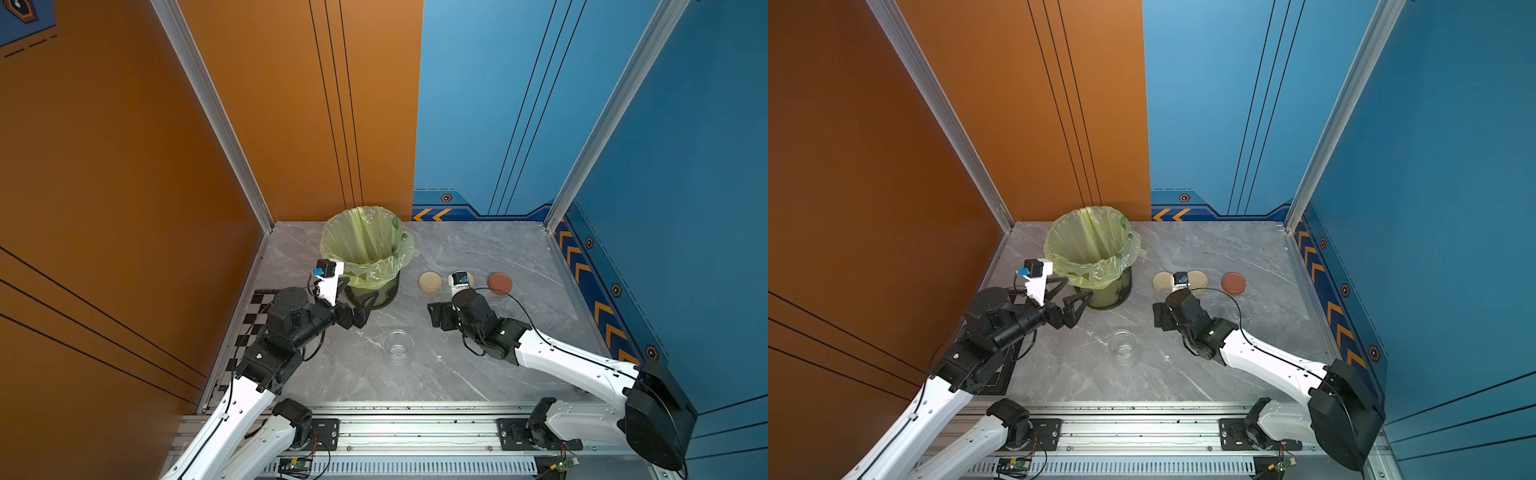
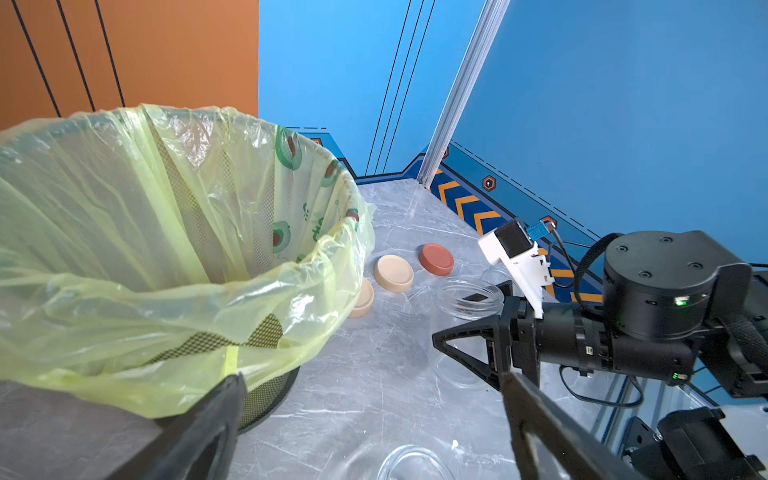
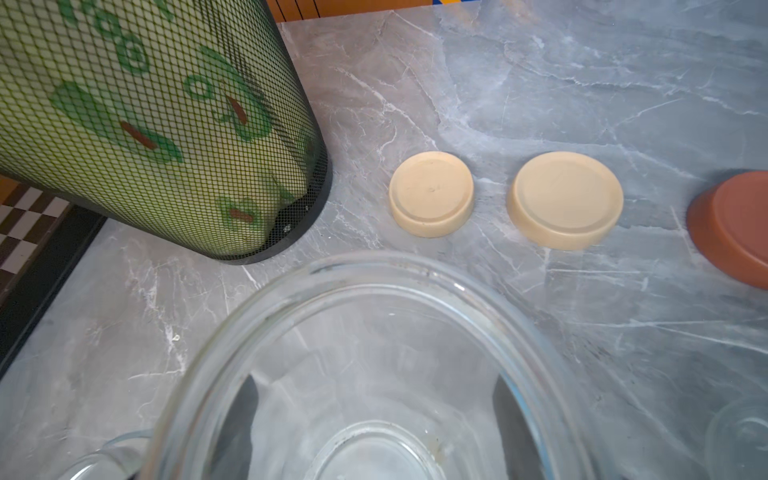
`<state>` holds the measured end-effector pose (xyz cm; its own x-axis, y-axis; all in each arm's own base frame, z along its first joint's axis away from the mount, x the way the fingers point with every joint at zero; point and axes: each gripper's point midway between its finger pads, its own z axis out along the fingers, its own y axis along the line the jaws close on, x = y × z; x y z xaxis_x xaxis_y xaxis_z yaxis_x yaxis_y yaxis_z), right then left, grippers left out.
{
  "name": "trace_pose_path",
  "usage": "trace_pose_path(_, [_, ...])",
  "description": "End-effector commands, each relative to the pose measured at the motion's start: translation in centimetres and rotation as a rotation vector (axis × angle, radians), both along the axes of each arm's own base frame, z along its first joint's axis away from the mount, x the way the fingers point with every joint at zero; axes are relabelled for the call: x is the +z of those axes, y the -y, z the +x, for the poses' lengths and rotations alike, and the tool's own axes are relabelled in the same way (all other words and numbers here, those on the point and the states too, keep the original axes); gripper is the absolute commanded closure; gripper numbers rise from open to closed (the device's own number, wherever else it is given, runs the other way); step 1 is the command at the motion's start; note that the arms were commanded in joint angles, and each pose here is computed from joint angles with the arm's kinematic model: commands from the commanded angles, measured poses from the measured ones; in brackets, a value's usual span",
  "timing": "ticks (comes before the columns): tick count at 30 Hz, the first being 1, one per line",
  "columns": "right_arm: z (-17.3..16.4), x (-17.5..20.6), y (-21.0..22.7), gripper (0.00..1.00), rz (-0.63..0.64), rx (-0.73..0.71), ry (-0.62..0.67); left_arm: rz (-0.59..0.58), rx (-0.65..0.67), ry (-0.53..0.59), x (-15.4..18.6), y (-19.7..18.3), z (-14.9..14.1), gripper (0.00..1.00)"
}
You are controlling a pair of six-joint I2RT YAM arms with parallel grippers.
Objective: Empty moldy rice from jars
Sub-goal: Place the jar at the center of the board.
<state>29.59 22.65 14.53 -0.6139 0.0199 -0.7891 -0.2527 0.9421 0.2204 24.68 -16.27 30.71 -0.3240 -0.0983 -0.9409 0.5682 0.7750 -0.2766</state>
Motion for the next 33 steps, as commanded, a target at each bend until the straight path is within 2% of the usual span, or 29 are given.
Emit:
trace_pose_path(1, [1.3, 2.8, -0.1, 1.0, 0.041, -0.036, 0.187, 0.007, 0.035, -0.013, -1.3, -0.5, -0.3, 0.02])
trace_pose_path(6, [1.4, -0.3, 0.4, 1.0, -0.03, -0.05, 0.175, 0.023, 0.041, -0.065, -3.5, -0.4, -1.1, 0.02])
trace_pose_path(20, [2.5, -5.7, 1.4, 1.0, -0.125, -0.13, 0.192, 0.039, 0.038, -0.079, -4.3, 0.0, -1.7, 0.02])
trace_pose_path(22, [2.6, -6.4, 1.3, 0.97, -0.131, -0.124, 0.19, 0.041, 0.04, -0.083, -4.3, -0.1, -1.8, 0.02])
trace_pose_path(23, [2.6, -6.6, 1.3, 0.93, -0.138, -0.12, 0.189, 0.043, 0.04, -0.086, -4.4, -0.1, -1.8, 0.02])
trace_pose_path(24, [2.6, -6.9, 1.2, 0.84, -0.143, -0.118, 0.188, 0.046, 0.041, -0.086, -4.4, -0.1, -1.8, 0.02])
trace_pose_path(27, [2.6, -7.3, 1.5, 0.48, -0.167, -0.121, 0.186, 0.055, 0.047, -0.083, -4.4, -0.3, -1.9, 0.02])
trace_pose_path(29, [2.6, -7.1, 1.8, 0.09, -0.171, -0.126, 0.184, 0.062, 0.054, -0.078, -4.3, -0.4, -1.9, 0.02])
trace_pose_path(30, [2.5, -7.0, 1.9, 0.0, -0.174, -0.128, 0.184, 0.065, 0.06, -0.074, -4.3, -0.6, -1.9, 0.02])
trace_pose_path(33, [2.4, -6.4, 2.1, 0.0, -0.183, -0.132, 0.186, 0.077, 0.073, -0.066, -4.2, -0.9, -1.8, 0.02])
